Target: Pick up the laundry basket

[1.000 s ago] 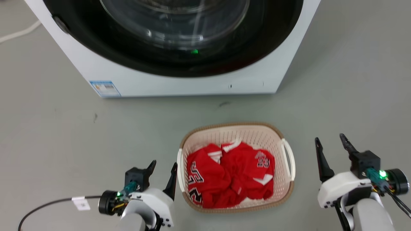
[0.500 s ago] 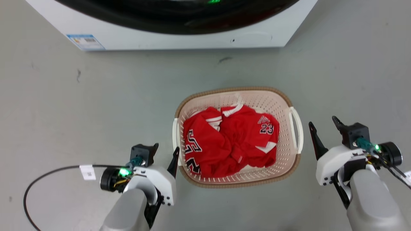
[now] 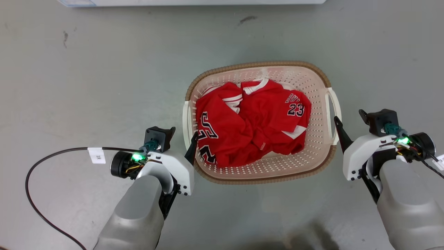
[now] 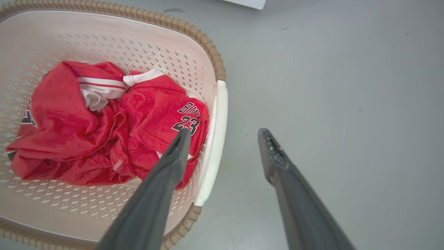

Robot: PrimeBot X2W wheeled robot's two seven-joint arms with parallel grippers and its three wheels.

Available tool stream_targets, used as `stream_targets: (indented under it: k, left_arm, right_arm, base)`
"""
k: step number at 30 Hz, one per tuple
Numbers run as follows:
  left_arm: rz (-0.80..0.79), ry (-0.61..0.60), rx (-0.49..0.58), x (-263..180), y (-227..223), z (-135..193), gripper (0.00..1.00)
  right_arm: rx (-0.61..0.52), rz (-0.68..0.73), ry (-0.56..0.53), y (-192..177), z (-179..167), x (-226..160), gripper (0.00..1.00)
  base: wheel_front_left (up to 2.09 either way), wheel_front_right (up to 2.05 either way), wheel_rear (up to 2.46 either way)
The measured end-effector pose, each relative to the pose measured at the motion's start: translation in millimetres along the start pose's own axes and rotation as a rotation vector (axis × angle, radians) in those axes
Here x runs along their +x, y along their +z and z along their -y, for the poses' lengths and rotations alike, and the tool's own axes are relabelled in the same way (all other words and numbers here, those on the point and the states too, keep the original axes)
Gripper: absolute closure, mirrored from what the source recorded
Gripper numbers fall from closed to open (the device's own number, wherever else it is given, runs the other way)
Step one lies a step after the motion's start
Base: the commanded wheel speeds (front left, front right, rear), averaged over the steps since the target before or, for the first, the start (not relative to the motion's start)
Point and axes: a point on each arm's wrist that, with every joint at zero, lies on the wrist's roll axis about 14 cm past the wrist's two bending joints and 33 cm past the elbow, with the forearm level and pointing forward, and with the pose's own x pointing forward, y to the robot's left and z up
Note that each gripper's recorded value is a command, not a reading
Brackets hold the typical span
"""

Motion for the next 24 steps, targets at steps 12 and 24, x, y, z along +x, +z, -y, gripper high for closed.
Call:
stream_targets:
  k: [12, 24]
  left_arm:
    - [-0.054, -0.013, 0.0, 21.6, -19.4, -3.8, 0.0]
    - [-0.081, -0.023, 0.002, 36.9, -30.1, -5.1, 1.0]
  right_arm:
    - [0.024, -0.135, 0.038, -37.9, -13.8, 20.5, 0.0]
    - [0.026, -0.182, 0.055, -52.3, -19.7, 31.7, 1.0]
  base:
    - [0.0, 0.0, 0.0]
    - [0.0, 0.0, 0.0]
